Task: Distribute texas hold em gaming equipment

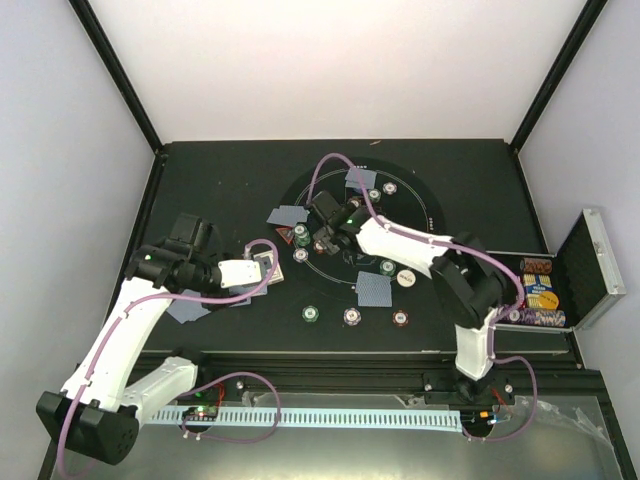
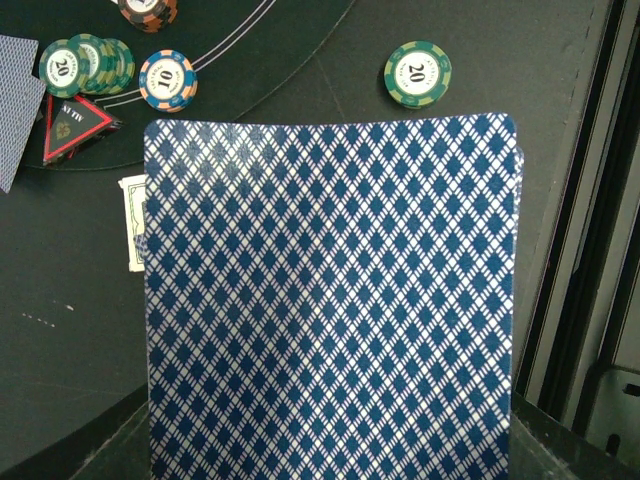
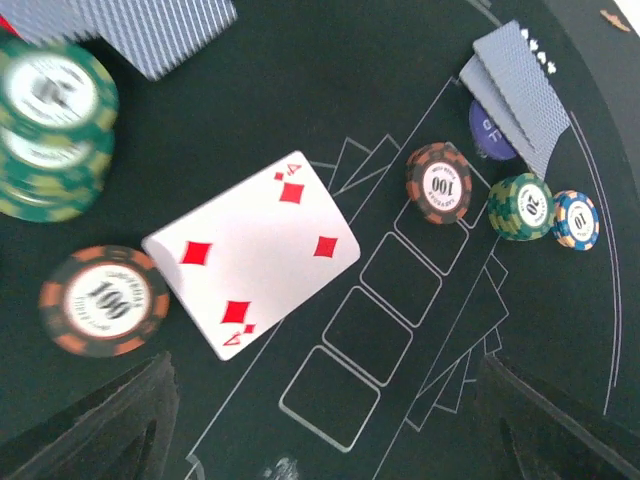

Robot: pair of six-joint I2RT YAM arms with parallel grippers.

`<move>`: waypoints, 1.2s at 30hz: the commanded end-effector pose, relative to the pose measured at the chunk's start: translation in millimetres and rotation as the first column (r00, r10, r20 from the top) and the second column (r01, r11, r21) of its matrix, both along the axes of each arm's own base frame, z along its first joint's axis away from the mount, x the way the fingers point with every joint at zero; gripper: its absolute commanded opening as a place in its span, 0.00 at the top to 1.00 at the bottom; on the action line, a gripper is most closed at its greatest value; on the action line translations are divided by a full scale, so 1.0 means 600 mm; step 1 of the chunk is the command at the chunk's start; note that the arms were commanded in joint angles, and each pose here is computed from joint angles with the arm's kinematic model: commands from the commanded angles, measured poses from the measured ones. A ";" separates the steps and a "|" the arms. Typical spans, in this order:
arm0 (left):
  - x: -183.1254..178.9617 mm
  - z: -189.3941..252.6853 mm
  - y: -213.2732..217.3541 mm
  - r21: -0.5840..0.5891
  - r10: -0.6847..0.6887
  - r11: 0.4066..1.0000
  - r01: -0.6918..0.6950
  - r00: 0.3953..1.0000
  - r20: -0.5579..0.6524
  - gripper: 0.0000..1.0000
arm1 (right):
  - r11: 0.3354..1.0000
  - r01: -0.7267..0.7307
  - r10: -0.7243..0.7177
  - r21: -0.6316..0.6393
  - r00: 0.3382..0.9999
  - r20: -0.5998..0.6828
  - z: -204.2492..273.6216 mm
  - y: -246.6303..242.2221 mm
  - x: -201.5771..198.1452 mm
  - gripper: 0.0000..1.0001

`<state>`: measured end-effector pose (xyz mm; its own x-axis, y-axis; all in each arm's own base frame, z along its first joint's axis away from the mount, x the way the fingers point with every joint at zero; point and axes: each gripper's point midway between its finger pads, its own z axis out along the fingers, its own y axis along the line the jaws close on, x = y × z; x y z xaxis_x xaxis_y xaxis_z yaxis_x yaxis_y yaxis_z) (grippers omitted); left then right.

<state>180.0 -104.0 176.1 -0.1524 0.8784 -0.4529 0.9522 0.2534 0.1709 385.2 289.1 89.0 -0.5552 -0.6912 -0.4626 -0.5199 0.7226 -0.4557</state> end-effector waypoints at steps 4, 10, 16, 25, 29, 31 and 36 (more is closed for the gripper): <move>-0.002 0.019 -0.003 -0.020 -0.008 1.000 0.009 1.000 0.027 0.98 | 0.885 0.090 -0.034 0.456 0.991 -0.129 0.129 0.033 -0.075 0.13; 0.005 0.026 -0.011 -0.043 -0.012 0.999 0.014 0.999 0.029 0.99 | 0.469 0.284 0.248 0.836 0.866 -0.434 0.199 0.134 -0.197 0.11; 0.007 0.032 -0.018 -0.063 -0.019 0.998 0.021 1.000 0.019 0.98 | 0.267 0.391 0.462 0.881 0.750 -0.474 0.227 0.181 -0.270 0.11; 0.012 0.031 -0.019 -0.061 -0.019 0.998 0.020 1.000 0.017 0.98 | 0.215 0.439 0.585 0.872 0.657 -0.475 0.227 0.231 -0.315 0.12; 0.012 0.031 -0.019 -0.061 -0.019 0.998 0.020 1.000 0.016 0.99 | 0.220 0.452 0.610 0.864 0.628 -0.483 0.221 0.252 -0.328 0.14; 0.012 0.032 -0.019 -0.062 -0.019 0.998 0.020 1.000 0.018 0.98 | 0.224 0.460 0.618 0.859 0.614 -0.490 0.216 0.262 -0.333 0.16; 0.012 0.032 -0.019 -0.062 -0.018 0.998 0.020 1.000 0.020 0.98 | 0.230 0.479 0.638 0.847 0.583 -0.503 0.208 0.284 -0.345 0.20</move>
<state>183.3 -109.7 179.3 -0.1498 0.8688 -0.4720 0.9571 0.2472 0.1512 184.3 444.1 195.3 -0.9634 -0.1556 -0.2183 -0.2518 0.2462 0.9359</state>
